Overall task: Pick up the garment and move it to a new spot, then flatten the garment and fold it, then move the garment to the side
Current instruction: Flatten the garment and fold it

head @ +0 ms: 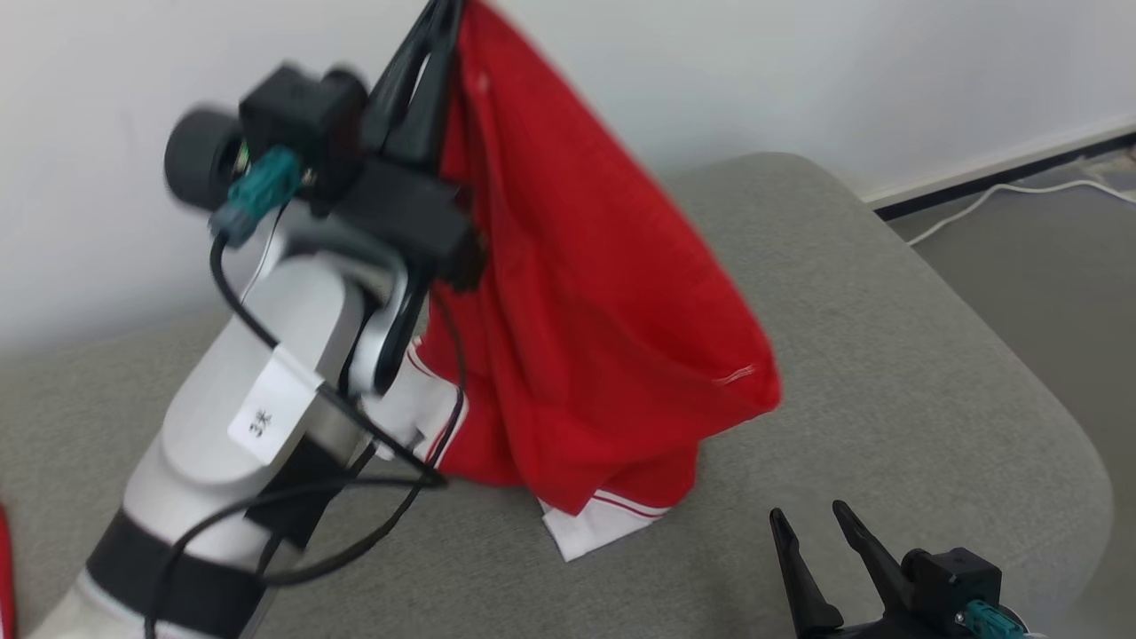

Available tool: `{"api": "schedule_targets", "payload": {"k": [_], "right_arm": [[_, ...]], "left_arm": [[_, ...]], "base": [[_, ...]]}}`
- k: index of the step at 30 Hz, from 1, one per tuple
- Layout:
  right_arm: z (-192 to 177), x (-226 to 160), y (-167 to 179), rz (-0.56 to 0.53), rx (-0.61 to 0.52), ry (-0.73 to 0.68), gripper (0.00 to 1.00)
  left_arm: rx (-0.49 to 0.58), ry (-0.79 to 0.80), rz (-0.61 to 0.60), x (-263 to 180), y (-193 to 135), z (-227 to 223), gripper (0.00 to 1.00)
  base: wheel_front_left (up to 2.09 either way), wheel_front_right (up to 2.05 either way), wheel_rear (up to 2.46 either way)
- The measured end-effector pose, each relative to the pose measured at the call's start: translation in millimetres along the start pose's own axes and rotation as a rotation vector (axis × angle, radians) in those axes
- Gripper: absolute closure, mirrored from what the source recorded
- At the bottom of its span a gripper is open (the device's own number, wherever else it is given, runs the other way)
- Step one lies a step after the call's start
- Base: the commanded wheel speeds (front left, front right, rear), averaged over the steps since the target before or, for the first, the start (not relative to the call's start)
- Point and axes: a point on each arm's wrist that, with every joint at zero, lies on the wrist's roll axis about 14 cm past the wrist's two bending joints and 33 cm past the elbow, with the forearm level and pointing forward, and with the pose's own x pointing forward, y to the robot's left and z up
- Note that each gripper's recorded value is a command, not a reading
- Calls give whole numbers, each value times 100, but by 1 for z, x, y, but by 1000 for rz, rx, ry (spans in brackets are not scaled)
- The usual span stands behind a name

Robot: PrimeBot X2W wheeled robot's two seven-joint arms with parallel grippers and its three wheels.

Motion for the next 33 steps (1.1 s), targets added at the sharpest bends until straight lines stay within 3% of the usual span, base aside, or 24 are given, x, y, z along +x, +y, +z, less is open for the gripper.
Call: {"api": "schedule_targets", "payload": {"k": [3,8,13,19,23,24,26,27,33], "right_arm": [[1,4,9,30,-2,-2,0],[-1,13,24,83,-11,11,0],[-6,20,40,134,-21,36,0],[-12,26,59,195,-28,64,0],[-15,26,62,204,-32,77,0],[-14,27,63,208,-34,76,0],[-11,29,64,210,-38,70,0],[-11,28,63,207,-38,70,0],[-12,28,57,190,-39,73,0]], "left_arm": [[13,155,76,-35,28,-49,100],[43,457,290,-134,102,-131,100],[18,605,509,-210,157,-159,100],[-37,757,732,-296,189,-185,100],[-72,800,805,-320,192,-195,100],[-74,804,816,-323,193,-197,93],[-70,813,828,-328,195,-199,25],[-70,819,828,-329,194,-201,0],[-61,789,803,-318,184,-205,0]], "base": [[0,0,0],[0,0,0],[0,0,0],[0,0,0],[0,0,0],[0,0,0],[0,0,0],[0,0,0],[0,0,0]]}}
